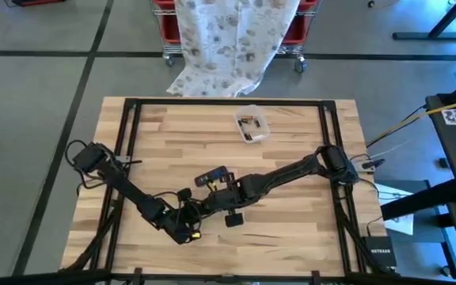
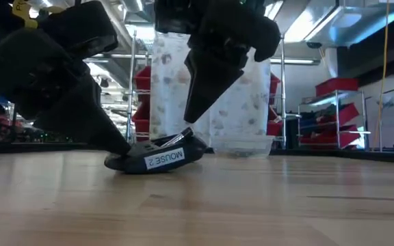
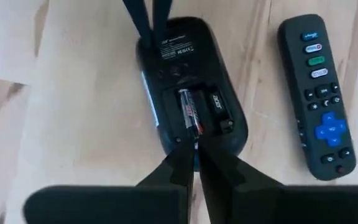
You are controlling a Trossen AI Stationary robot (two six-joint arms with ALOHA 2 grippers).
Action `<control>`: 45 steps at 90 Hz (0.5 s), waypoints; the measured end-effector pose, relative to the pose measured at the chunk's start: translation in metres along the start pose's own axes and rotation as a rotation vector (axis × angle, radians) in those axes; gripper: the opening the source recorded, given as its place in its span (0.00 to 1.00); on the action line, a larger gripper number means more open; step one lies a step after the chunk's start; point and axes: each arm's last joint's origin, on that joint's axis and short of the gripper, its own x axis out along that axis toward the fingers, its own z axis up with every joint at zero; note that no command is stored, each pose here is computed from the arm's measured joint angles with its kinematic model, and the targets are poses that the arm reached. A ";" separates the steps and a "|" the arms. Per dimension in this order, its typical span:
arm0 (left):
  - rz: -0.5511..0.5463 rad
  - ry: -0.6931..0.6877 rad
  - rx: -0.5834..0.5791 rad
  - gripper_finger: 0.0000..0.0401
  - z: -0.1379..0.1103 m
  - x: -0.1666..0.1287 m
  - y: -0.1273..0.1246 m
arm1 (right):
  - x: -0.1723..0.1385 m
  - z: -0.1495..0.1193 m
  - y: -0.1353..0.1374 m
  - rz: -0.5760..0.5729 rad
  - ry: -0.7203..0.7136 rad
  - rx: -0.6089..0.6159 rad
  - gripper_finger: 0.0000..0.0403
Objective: Insert battery
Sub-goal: Insert the white battery into the wireless mouse
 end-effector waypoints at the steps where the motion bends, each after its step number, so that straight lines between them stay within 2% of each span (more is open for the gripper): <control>1: 0.000 0.000 0.000 0.00 0.000 0.000 0.000 | 0.000 0.000 0.000 -0.003 0.000 0.000 0.02; 18: 0.000 -0.001 -0.001 0.00 0.000 0.000 0.000 | 0.000 0.000 -0.001 -0.009 -0.002 0.002 0.02; 45: -0.001 -0.002 -0.002 0.00 0.001 0.000 0.000 | 0.018 -0.001 0.002 0.005 0.021 -0.006 0.02</control>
